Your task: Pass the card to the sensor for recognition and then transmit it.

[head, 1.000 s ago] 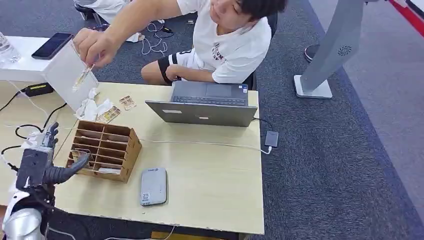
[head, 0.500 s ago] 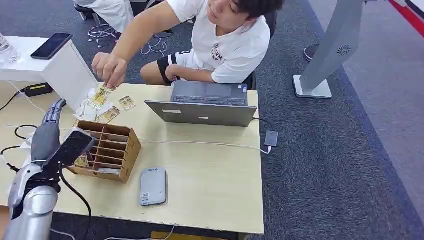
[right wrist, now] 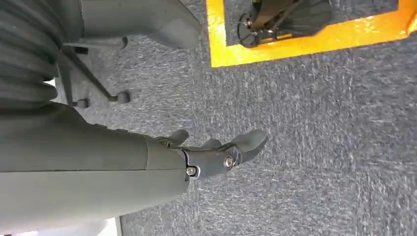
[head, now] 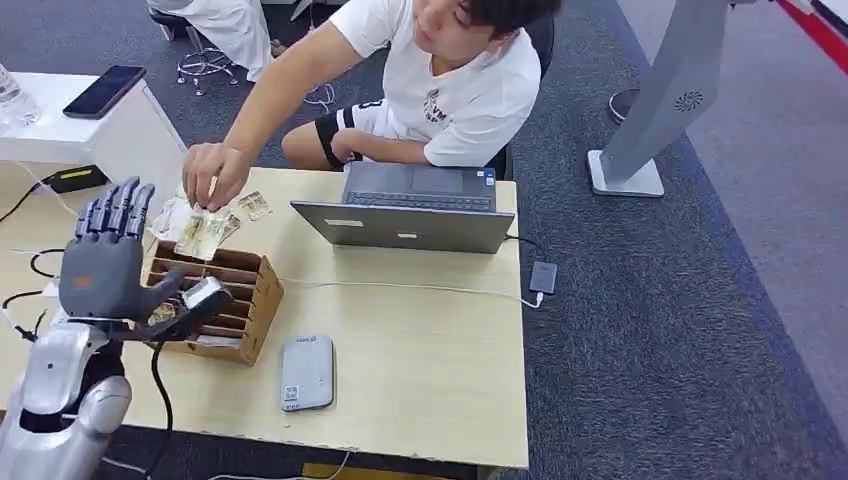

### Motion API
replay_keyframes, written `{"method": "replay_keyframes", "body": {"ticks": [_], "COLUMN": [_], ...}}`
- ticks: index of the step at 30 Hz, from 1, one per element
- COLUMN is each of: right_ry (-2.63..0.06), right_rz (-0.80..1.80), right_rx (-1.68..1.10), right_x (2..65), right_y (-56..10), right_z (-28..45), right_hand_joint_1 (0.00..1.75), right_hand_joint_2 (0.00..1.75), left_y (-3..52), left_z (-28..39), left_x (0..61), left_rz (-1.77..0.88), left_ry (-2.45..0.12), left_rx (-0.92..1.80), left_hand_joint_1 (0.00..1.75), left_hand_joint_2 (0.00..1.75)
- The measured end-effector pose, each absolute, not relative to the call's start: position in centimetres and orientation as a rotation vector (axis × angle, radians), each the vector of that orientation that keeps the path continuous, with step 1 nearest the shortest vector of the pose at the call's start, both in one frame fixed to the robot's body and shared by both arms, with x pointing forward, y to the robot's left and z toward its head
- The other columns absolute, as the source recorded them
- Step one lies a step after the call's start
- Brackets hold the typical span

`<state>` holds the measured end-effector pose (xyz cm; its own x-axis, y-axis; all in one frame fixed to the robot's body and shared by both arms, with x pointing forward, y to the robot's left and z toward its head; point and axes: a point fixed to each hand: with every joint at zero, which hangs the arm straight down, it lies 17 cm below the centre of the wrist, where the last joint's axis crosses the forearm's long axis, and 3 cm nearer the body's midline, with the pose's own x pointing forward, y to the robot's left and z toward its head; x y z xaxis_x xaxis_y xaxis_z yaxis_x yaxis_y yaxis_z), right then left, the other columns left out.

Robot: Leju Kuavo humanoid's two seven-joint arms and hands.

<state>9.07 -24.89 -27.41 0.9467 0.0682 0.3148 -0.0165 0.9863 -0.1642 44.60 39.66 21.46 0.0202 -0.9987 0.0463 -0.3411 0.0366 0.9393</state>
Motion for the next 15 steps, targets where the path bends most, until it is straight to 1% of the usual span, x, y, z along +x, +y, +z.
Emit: {"method": "replay_keyframes", "body": {"ticks": [2, 7, 8, 9, 15], "right_ry": [-0.319, -0.324, -0.326, -0.327, -0.336], "right_rz": [0.054, 0.054, 0.054, 0.053, 0.049], "right_rx": [-0.156, -0.154, -0.155, -0.158, -0.167], "right_x": [9.0, 9.1, 9.1, 9.1, 9.3], "right_y": [-24.6, -24.5, -24.5, -24.5, -24.0], "right_z": [-27.4, -27.4, -27.4, -27.4, -27.3], "right_hand_joint_1": [0.0, 0.0, 0.0, 0.0, 0.0], "right_hand_joint_2": [1.75, 1.75, 1.75, 1.75, 1.75], "left_y": [39.2, 38.2, 37.9, 37.6, 34.9], "left_z": [21.8, 21.6, 21.6, 21.6, 21.6], "left_x": [44.5, 44.5, 44.5, 44.5, 43.8], "left_rz": [-1.006, -1.048, -1.053, -1.061, -1.112], "left_ry": [-1.456, -1.465, -1.469, -1.475, -1.529], "left_rx": [1.487, 1.489, 1.487, 1.484, 1.45], "left_hand_joint_1": [0.0, 0.02, 0.75, 1.75, 1.75], "left_hand_joint_2": [1.75, 1.75, 1.75, 1.75, 1.75]}}
